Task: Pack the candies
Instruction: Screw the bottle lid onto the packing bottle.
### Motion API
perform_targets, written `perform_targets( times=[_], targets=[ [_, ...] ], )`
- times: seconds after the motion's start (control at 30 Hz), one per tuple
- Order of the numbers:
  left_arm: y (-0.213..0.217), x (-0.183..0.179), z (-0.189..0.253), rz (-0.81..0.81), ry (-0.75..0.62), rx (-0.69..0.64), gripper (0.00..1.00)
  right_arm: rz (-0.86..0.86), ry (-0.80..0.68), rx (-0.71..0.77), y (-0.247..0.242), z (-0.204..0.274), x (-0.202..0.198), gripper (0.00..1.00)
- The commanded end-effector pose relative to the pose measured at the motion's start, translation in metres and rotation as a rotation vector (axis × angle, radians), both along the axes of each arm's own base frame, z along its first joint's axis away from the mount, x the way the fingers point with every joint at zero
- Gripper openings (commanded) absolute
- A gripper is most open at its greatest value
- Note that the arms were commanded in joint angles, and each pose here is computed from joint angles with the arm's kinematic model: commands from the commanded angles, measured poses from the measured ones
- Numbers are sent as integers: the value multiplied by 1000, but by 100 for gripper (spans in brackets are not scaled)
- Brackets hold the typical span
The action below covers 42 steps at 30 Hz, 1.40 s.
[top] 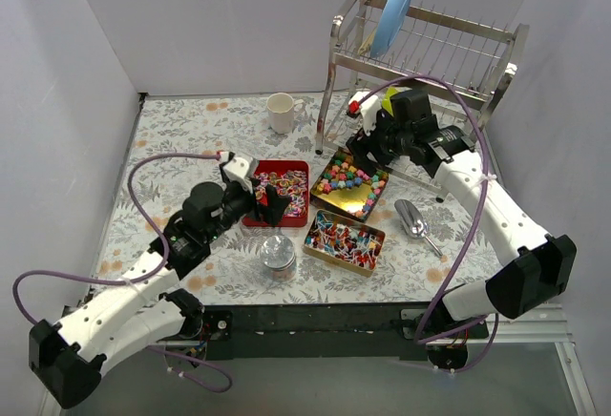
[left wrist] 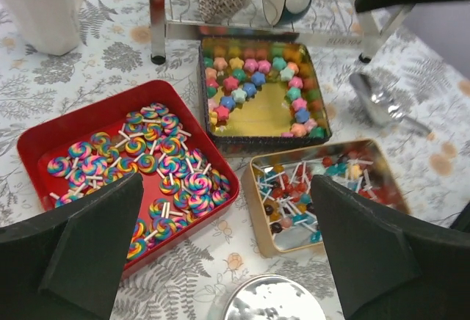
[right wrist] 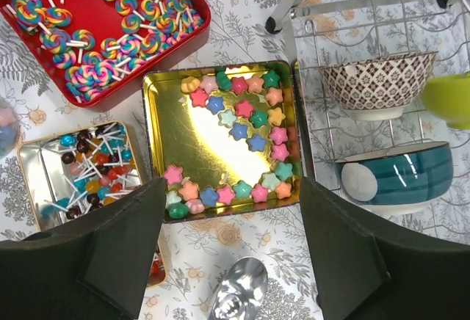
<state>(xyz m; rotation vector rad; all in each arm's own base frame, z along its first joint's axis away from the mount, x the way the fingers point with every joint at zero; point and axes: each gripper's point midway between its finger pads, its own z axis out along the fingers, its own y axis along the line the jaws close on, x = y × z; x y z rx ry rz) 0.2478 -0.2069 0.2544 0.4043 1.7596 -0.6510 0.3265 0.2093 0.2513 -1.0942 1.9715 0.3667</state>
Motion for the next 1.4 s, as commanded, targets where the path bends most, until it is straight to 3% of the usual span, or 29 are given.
perform_targets(
  times=[0.0, 0.07, 0.17, 0.27, 0.3, 0.37, 0.4, 0.47, 0.53, 0.67, 0.7, 0.83, 1.0, 1.37],
  targets=[
    [-11, 17, 23, 28, -312, -15, 98, -12, 19, 36, -1, -6, 2, 81],
    [-19, 13, 31, 3, -391, 41, 98, 96, 75, 80, 13, -12, -17, 80],
    [4, 30, 42, 153, -398, 90, 98, 316, 101, 116, 44, -29, -65, 76],
    [66, 62, 37, 410, -329, 156, 98, 556, 87, 127, 86, -42, -131, 51],
    [83, 68, 45, 484, -282, 90, 98, 609, 127, 113, 93, -57, -151, 41],
    [123, 76, 23, 572, -143, 126, 98, 752, 150, 120, 115, -65, -196, 33],
    [132, 76, 28, 598, -111, 105, 98, 790, 159, 112, 119, -73, -210, 17],
    [150, 68, 9, 663, 22, 86, 98, 895, 143, 90, 130, -80, -240, 5],
    [154, 61, 12, 707, 96, -2, 98, 975, 130, 61, 136, -91, -258, 4],
    [172, 39, 4, 772, 226, -148, 98, 984, -11, 0, 157, -106, -259, 1],
    [176, 37, 1, 793, 244, -163, 98, 986, -102, 33, 172, -101, -254, 1],
    [170, 28, -16, 772, 314, -217, 98, 1020, -185, 5, 188, -123, -258, 1],
    [143, 15, -26, 610, 321, -258, 98, 986, -129, -85, 205, -152, -247, 1],
    [131, 0, -22, 495, 247, -259, 98, 760, -363, -210, 223, -166, -175, 1]
  ],
)
